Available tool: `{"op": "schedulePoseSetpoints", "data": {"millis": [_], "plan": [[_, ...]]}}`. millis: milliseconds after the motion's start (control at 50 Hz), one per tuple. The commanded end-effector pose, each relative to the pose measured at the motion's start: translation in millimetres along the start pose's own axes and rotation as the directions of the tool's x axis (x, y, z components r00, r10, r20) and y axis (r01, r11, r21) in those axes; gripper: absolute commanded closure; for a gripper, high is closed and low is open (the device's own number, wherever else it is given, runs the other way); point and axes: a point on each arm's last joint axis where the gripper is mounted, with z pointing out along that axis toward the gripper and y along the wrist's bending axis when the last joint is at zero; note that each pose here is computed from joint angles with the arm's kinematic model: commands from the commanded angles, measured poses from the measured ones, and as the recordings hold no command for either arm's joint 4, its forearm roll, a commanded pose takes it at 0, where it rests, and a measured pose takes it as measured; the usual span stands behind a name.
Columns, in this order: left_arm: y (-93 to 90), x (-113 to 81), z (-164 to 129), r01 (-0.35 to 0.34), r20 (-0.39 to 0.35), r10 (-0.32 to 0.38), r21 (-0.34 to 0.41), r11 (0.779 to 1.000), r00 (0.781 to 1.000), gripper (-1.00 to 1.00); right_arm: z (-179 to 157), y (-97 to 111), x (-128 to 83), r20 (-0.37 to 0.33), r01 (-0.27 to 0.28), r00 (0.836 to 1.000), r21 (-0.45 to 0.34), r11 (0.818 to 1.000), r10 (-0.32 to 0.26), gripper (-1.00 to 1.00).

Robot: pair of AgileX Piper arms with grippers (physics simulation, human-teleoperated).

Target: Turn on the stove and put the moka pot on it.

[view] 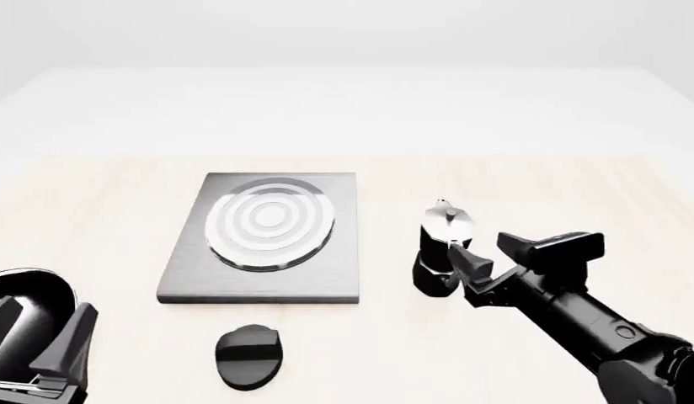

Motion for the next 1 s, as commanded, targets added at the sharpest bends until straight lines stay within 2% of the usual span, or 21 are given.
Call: {"op": "schedulePoseSetpoints", "data": {"millis": [20, 360, 640, 840, 860, 1000], "plan": [[-0.3, 0.3, 0.0, 0.000, 0.000, 0.000, 0.005, 1.000, 1.000, -1.00, 16.2, 0.5, 13.7, -0.026, -0.019, 0.999, -0.005, 1.000, 0.019, -1.00], [-1.2, -0.1, 0.0, -0.010, 0.004, 0.010, 0.020, 1.000, 1.000, -1.00, 31.5, 4.4, 27.4, -0.065, -0.029, 0.998, -0.020, 0.999, 0.027, -1.00], [-1.2, 1.0, 0.0, -0.002, -0.007, 0.003, 0.021, 1.000, 1.000, -1.00, 34.1, 4.3, 43.3, -0.087, -0.063, 0.994, -0.021, 0.998, 0.061, -1.00], [-1.5, 1.5, 0.0, -0.003, -0.013, 0.003, 0.026, 1.000, 1.000, -1.00, 32.6, 1.9, 43.2, -0.086, -0.072, 0.994, -0.011, 0.997, 0.071, -1.00], [-1.5, 1.6, 0.0, -0.003, -0.013, 0.003, 0.026, 1.000, 1.000, -1.00, 32.0, 0.6, 42.8, -0.084, -0.074, 0.994, -0.006, 0.997, 0.073, 1.00], [-1.2, 1.9, 0.0, -0.001, -0.018, 0.002, 0.020, 1.000, 1.000, -1.00, 27.4, 1.7, 38.4, -0.059, -0.027, 0.998, -0.016, 1.000, 0.026, 1.00]]}}
